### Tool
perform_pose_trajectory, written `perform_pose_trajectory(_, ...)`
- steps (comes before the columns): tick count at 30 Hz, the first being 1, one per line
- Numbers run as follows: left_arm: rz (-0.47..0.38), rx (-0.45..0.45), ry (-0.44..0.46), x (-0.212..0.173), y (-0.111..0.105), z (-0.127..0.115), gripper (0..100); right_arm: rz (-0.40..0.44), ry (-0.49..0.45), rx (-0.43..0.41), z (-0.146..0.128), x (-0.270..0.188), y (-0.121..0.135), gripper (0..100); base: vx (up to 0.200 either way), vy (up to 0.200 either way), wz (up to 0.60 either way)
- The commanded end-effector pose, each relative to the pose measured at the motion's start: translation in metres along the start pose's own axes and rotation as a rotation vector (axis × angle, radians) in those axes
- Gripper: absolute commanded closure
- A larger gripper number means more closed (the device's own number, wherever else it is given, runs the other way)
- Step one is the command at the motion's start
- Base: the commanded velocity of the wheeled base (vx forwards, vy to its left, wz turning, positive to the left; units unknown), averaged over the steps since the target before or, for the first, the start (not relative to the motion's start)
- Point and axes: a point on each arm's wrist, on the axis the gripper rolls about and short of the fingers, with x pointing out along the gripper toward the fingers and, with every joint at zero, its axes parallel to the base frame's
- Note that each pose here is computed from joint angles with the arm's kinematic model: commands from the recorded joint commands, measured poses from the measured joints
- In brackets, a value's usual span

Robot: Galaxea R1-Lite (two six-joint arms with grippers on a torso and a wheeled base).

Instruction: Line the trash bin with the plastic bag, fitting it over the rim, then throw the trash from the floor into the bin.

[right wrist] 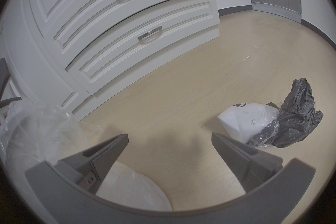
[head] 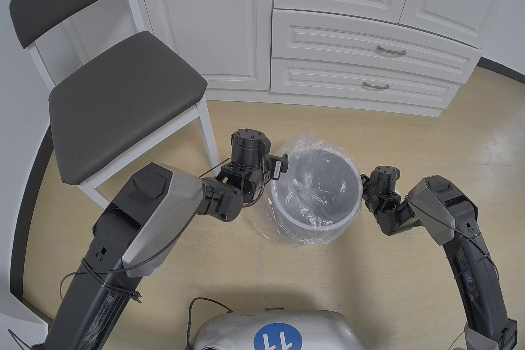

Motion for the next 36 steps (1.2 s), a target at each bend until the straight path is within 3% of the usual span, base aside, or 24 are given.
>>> perform_pose_trajectory(1, -0.009, 0.014, 0.046, -0.012, 0.002, -0.002, 0, 0.001, 0.004, -0.003, -0.001, 0.000, 0.000, 0, 0.000, 0.000, 0.00)
perform_pose_trajectory(10, -0.051, 0.021, 0.098, -0.039, 0.012, -0.002, 0, 0.001, 0.009, -0.005, -0.002, 0.000, -0.001, 0, 0.000, 0.000, 0.00)
perform_pose_trajectory(13, -0.096, 0.006, 0.069, -0.053, 0.013, 0.001, 0, 0.002, 0.011, -0.006, -0.002, 0.000, -0.001, 0, 0.000, 0.000, 0.00)
perform_pose_trajectory(16, -0.204, -0.015, 0.031, -0.071, 0.017, 0.006, 0, 0.000, 0.010, -0.006, -0.002, 0.000, -0.001, 0, 0.000, 0.000, 0.00)
perform_pose_trajectory(26, -0.150, -0.025, 0.079, -0.058, 0.045, -0.016, 0, -0.001, 0.013, -0.008, -0.002, 0.000, -0.001, 0, 0.000, 0.000, 0.00)
perform_pose_trajectory(30, -0.145, -0.047, 0.085, -0.045, 0.045, -0.030, 0, -0.002, 0.014, -0.008, -0.002, 0.000, -0.001, 0, 0.000, 0.000, 0.00)
perform_pose_trajectory(36, -0.152, -0.094, 0.033, -0.034, 0.038, -0.020, 0, -0.004, 0.017, -0.009, -0.003, 0.000, -0.001, 0, 0.000, 0.000, 0.00)
